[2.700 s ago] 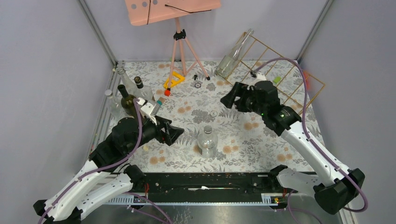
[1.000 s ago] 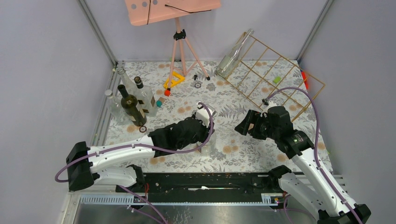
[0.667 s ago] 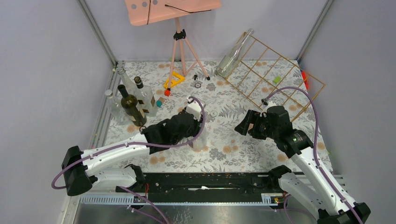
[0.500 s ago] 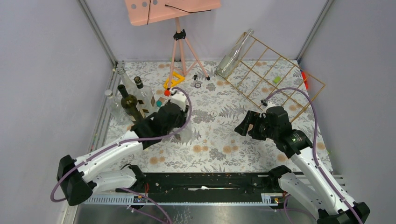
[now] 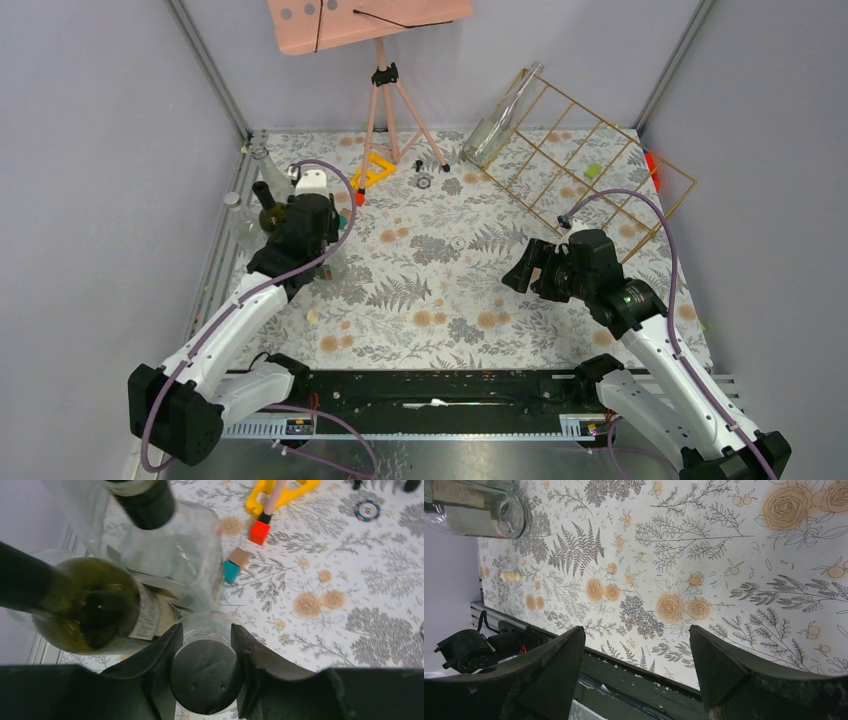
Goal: Take the wine bottle off the wine rack
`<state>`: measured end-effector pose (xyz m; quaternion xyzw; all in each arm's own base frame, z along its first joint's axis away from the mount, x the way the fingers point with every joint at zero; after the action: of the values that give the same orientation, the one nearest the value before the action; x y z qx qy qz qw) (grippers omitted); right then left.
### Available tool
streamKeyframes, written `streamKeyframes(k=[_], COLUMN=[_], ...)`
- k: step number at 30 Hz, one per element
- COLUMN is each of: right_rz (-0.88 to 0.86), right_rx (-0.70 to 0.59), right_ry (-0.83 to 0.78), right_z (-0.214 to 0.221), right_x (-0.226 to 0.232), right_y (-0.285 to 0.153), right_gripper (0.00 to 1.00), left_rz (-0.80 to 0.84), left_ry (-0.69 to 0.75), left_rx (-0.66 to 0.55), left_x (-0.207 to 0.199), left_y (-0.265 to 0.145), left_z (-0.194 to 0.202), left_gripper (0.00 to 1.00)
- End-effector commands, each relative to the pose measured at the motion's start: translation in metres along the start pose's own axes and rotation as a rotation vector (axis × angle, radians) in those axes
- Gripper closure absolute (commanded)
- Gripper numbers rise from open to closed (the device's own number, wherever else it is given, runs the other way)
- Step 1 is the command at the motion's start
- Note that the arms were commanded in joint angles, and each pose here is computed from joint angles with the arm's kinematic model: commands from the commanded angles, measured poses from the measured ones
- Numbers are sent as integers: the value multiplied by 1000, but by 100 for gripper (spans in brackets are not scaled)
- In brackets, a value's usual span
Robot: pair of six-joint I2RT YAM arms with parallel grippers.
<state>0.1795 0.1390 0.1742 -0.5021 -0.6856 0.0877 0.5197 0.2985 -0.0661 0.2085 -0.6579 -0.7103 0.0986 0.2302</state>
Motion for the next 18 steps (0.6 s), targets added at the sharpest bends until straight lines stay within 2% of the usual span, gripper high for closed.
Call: streamKeyframes(k=[1,8,16,18], right_rz=[-19,-16,-18,-16], right_rx=[-9,-10,-7,-5], right_ry=[-10,-15,-15,-15], right_z=[-2,-1,0,1], right_x=[2,0,0,-1], right_y=[1,1,2,2], right_gripper=[17,16,16,16], left_rz=[-77,-42,36,26], left_ry=[-148,-160,-168,-166], left_rx=[-192,-183,-162,-148], left_x=[26,24,10,11], left_y=[7,14,16,17], left_z=[-55,-54,-53,-52], left_gripper=[100,99,80,71])
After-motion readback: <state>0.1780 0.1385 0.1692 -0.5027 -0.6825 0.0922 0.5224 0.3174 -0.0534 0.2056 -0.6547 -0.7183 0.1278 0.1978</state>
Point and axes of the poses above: each gripper's point midway between its finger pads, its own y axis out along the fingers, its own x axis along the line the jaws close on, z = x × y, the point moved 2 cm from there along -y, back along the fingers, and after that the axes turned 8 degrees about y, right-handed, at the moved point
